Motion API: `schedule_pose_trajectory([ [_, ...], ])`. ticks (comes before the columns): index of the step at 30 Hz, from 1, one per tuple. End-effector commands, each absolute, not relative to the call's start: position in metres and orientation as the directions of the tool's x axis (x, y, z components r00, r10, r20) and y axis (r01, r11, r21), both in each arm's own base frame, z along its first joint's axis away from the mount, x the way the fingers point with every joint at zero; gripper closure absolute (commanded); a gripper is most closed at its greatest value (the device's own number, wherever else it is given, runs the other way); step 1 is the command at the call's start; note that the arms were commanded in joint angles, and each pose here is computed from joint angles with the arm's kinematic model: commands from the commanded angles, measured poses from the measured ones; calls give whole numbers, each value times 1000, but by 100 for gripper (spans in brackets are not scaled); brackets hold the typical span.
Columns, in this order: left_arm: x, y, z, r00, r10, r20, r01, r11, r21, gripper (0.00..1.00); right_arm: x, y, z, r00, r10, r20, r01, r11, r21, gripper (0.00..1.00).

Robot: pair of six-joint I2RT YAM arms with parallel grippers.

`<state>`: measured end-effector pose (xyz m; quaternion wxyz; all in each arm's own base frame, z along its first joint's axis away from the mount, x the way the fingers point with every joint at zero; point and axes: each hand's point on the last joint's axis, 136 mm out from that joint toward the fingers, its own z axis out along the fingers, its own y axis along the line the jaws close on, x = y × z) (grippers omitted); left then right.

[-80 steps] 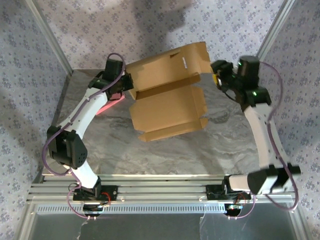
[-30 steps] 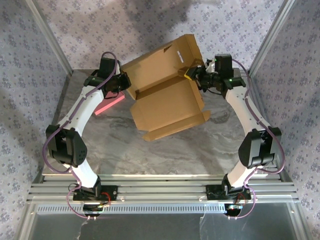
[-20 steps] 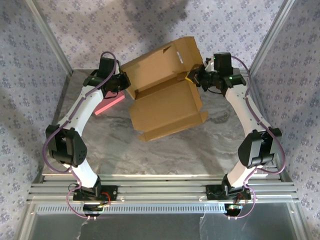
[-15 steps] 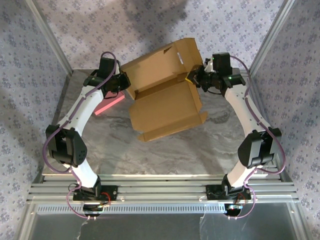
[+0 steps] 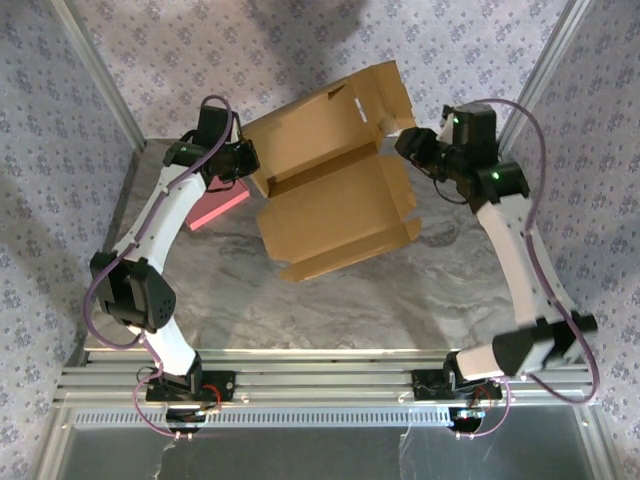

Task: Fold the paper box

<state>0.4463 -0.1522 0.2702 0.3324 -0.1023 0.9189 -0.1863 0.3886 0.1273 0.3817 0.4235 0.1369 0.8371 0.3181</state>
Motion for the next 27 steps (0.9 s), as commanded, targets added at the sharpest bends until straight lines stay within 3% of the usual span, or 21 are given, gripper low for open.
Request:
schedule_pose_trajectory([
  [1,441,-147,272,-774,-276,-570,-82,936,-342,100,378,117,391,-516,441,-735,-56,838,542,53],
  [9,433,-151,272,-800,-202,-565,-83,970,-230,100,410,173,404,-571,324,-754,-170,852,495,42],
  [16,431,-160,273,-809,-189,-556,-71,971,-227,100,437,221,390,-619,161,-768,-225,901,370,42],
  [27,428,-163,276,-816,-178,-551,-54,971,-234,100,458,213,379,-608,171,-775,-162,929,332,48],
])
